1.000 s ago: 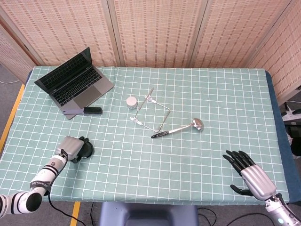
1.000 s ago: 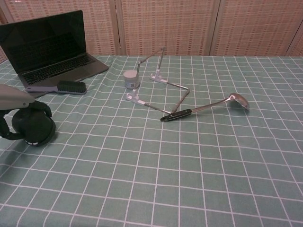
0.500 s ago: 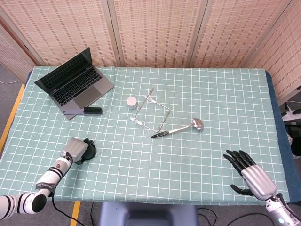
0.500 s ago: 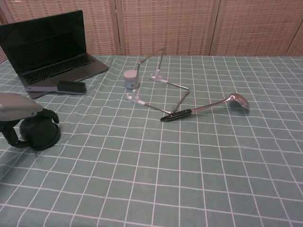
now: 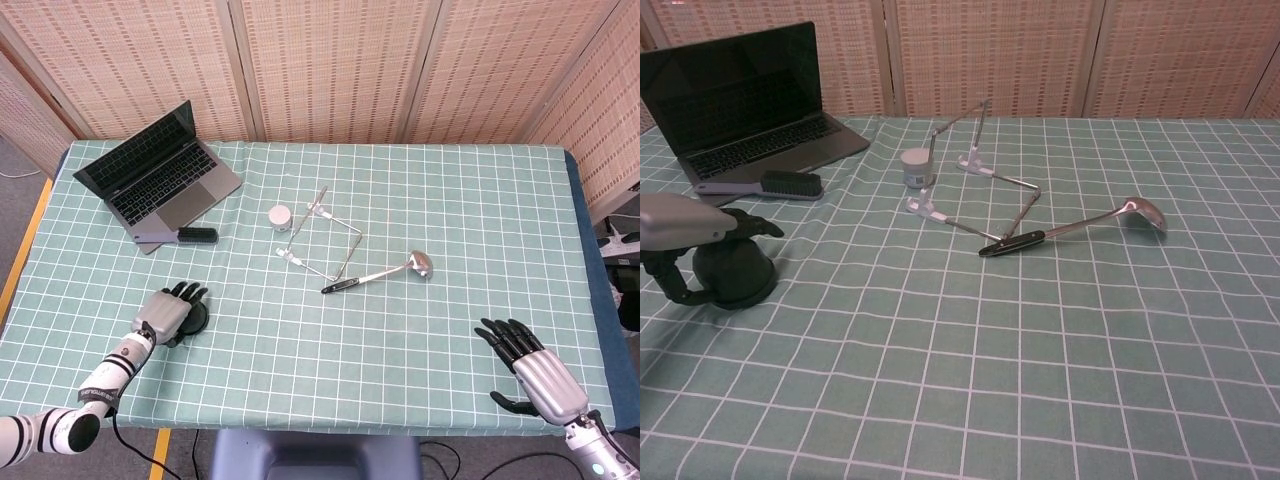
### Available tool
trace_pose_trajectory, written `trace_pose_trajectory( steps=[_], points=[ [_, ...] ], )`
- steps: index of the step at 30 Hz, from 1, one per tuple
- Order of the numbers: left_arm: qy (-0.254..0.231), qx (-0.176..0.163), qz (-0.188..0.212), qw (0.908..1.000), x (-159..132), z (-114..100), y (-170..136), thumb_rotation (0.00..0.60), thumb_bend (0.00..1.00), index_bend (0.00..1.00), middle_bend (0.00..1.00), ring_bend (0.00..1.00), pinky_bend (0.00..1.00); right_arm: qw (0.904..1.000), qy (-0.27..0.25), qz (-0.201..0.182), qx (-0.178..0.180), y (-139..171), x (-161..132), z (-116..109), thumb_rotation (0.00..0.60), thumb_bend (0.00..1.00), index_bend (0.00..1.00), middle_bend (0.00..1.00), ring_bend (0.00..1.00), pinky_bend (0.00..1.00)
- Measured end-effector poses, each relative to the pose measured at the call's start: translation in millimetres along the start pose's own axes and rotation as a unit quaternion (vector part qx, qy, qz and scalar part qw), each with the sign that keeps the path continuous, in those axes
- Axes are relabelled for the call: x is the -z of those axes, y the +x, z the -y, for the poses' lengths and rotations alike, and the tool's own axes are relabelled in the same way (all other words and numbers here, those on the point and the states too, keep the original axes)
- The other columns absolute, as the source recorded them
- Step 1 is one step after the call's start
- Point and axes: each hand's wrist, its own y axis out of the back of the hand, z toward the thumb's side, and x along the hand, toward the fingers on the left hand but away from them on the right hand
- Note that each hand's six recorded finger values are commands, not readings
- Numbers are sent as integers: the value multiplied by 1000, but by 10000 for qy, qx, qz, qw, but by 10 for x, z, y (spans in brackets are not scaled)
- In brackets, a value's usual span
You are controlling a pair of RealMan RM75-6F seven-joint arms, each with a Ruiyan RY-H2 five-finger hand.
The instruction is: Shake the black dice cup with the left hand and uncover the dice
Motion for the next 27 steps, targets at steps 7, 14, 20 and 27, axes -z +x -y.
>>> trace_pose_trajectory(
  steps=[7,14,20,27],
  points=[
    [-95,46,15,9999,11,-1,1,600,338,0,0,0,156,10000,-5,1,21,5,2,-10,600,151,0,0,0,0],
    [-114,58,-7,9999,15,-15,-7,600,324,0,0,0,133,10000,-8,5,18,6,5,-11,600,152,0,0,0,0],
    [-96,-200,47,9997,3,-100,-58,600,322,0,0,0,142,10000,-11,-4,2,3,0,-5,600,152,0,0,0,0],
    [90,-456,76,9989,10,-52,-108,600,321,333,323,150,248,10000,-15,-21,12,14,-9,-8,600,151,0,0,0,0]
  ],
)
